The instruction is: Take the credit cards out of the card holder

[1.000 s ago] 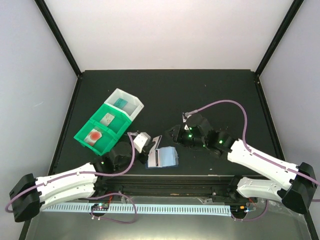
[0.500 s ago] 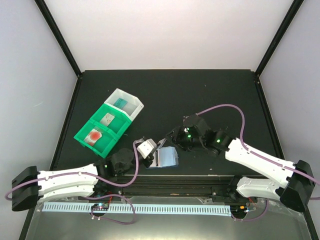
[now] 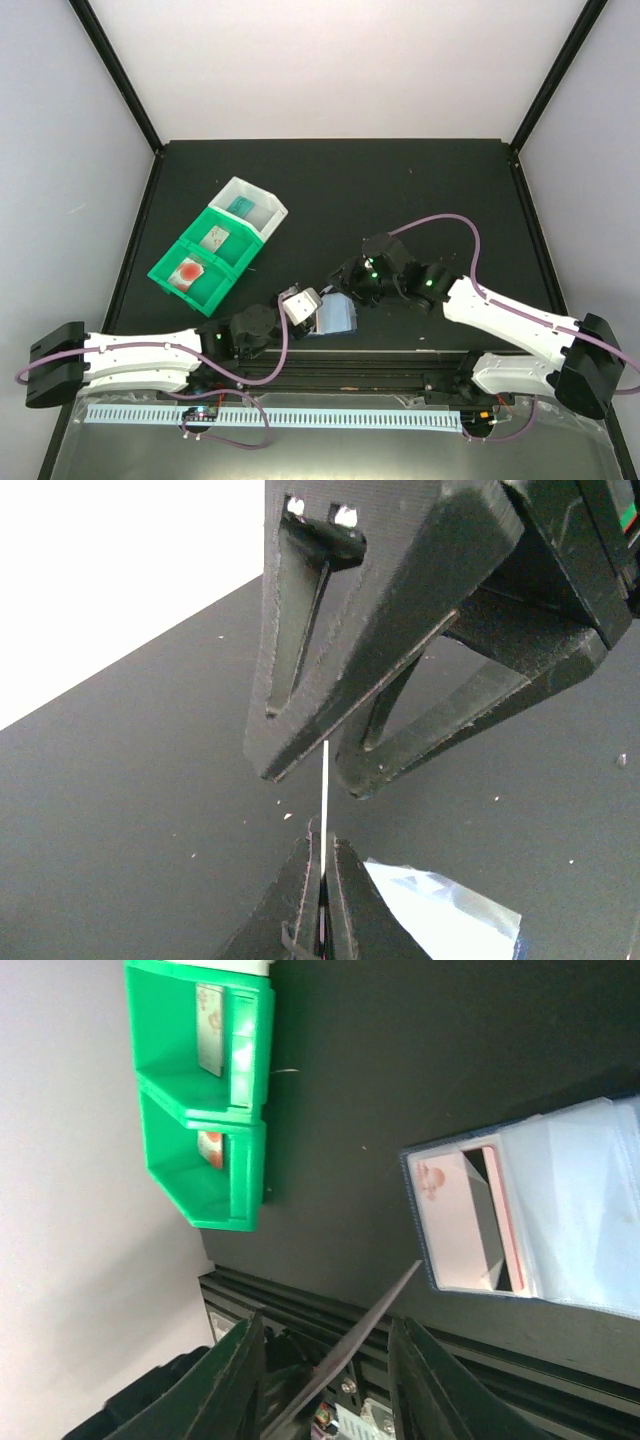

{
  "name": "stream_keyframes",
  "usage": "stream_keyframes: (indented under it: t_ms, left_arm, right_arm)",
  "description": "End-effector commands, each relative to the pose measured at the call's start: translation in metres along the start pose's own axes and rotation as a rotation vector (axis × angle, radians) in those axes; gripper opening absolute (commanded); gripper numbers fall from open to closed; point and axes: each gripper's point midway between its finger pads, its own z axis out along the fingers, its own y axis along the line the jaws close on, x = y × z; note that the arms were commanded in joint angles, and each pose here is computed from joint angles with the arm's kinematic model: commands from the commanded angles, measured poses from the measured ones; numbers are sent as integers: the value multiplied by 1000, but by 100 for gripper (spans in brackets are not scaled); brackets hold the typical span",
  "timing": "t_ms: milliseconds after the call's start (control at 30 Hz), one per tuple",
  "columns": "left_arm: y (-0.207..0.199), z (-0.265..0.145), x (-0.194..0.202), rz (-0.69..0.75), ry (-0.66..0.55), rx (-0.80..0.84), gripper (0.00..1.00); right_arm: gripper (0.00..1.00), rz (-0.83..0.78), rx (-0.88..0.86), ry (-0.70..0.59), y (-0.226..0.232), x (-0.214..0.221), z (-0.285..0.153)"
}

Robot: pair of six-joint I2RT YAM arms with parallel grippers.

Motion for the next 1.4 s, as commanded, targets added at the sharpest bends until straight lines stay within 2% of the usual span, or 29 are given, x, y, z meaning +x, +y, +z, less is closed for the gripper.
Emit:
stream_keyframes:
  t_ms: [0, 67, 167, 200, 300, 400, 467, 533, 633, 800, 1033, 1233, 1367]
  left_arm:
    - [5, -1, -16, 30, -51, -46, 1]
    - [4, -2, -17, 34, -58, -41, 2]
    - [6, -4, -15, -4, -60, -50, 3]
    - [7, -4, -14, -24, -52, -53, 6]
    - [9, -8, -13, -88, -36, -48, 23]
    - [19, -16, -11, -225, -6, -80, 52]
    - [27, -22, -8, -338, 19, -82, 66]
    - [30, -27, -8, -449, 25, -44, 73]
    - [34, -32, -9, -608, 27, 23, 78]
    - [23, -38, -24, -760, 34, 207, 80]
    - [3, -46, -63, -922, -45, 460, 82]
    - [-6, -49, -78, -996, -71, 564, 71]
    - [-8, -51, -83, -1021, -85, 601, 52]
  right_arm:
    - [36, 27, 8, 25, -7, 3, 8]
    - [31, 26, 20, 26, -11, 3, 10]
    - [6, 20, 16, 27, -14, 4, 14]
    - [2, 12, 12, 28, -14, 4, 15]
    - [1, -52, -9, 1, -15, 0, 14]
    - [1, -123, -40, -66, -20, -8, 9]
    - [1, -172, -41, -130, -27, -17, 1]
    - [1, -223, -58, -177, -28, -22, -7]
    - [1, -342, -130, -212, -16, -22, -20]
    - [1, -559, -248, -233, 5, -12, -41]
    - [1, -655, -558, -245, 31, 14, -78]
    - [1, -608, -690, -240, 38, 23, -96]
    - [1, -580, -741, -235, 42, 26, -104]
